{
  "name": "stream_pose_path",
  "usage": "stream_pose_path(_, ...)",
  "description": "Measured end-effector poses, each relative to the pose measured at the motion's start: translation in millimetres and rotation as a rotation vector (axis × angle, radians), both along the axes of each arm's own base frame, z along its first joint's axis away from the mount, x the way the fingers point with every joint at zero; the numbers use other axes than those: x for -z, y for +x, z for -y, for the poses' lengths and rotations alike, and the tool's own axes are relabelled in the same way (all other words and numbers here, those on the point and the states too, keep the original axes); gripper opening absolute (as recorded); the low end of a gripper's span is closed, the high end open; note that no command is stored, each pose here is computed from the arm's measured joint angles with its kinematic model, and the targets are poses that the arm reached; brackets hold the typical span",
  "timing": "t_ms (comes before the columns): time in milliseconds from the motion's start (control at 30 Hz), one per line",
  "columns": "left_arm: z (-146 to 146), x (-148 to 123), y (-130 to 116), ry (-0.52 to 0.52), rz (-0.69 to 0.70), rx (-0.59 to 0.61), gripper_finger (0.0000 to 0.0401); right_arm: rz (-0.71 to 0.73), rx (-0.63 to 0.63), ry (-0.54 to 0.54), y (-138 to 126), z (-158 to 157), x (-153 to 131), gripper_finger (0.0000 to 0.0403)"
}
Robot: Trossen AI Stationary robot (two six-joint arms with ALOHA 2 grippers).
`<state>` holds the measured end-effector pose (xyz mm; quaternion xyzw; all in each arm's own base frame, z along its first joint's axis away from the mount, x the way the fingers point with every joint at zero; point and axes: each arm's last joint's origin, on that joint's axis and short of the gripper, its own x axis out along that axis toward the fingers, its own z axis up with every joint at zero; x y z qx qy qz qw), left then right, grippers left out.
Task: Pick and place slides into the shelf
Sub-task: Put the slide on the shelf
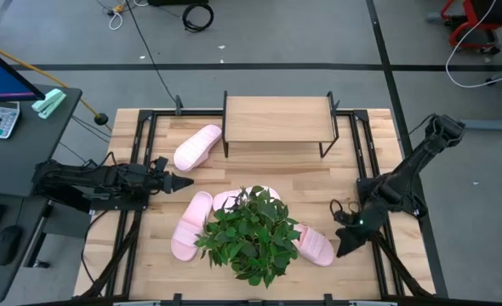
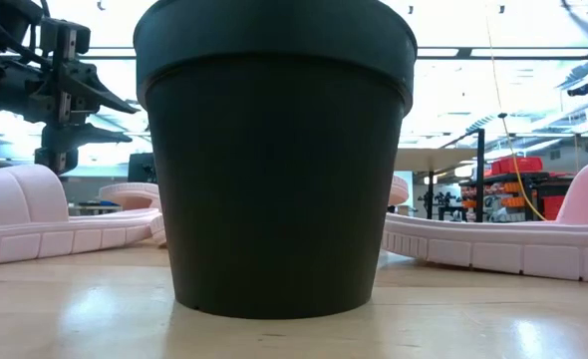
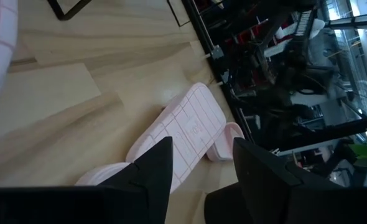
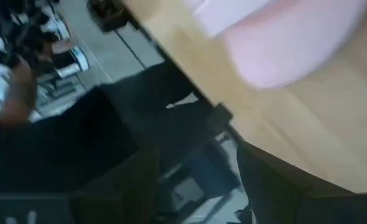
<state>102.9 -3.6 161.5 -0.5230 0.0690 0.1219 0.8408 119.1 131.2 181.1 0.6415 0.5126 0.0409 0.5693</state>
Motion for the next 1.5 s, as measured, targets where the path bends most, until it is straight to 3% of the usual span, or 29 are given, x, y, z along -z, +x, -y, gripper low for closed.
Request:
stream_pose_path(133, 0, 0, 0, 0.022, -0.004, 0.006, 0.0178, -0.145, 0.007, -0.236, 5, -15, -1, 0.0215)
stream_pose_path(233, 0, 0, 0, 0.039, -0.006, 0.008, 0.0175, -0.319, 0.141, -0.362, 8, -21, 7, 0.0208)
stream_pose_path(367, 0, 0, 0, 0.040, -0.006, 0.007, 0.0173, -0.390, 0.283, -0.322, 12, -35, 20, 0.0202)
stream_pose_path(567, 0, 0, 0, 0.065, -0.010, 0.013, 0.0179, -0.445, 0.278, -0.342, 18, -44, 38, 0.0201)
stream_pose_path(1067, 0, 0, 0, 0.065, -0.010, 0.013, 0.0177, -0.346, 0.432, -0.426, 35, -42, 56, 0.0196)
stream_pose_path(1167, 0, 0, 0, 0.065, -0.010, 0.013, 0.0177, -0.332, 0.434, -0.454, 35, -41, 58, 0.0163)
stream_pose_path(1333, 0, 0, 0, 0.066, -0.010, 0.009, 0.0172, -0.302, 0.397, -0.521, 33, -39, 59, 0.0038)
stream_pose_path(1500, -1, 0, 0, 0.072, -0.010, -0.016, 0.0176, -0.250, 0.306, -0.559, 33, -39, 55, 0.0026)
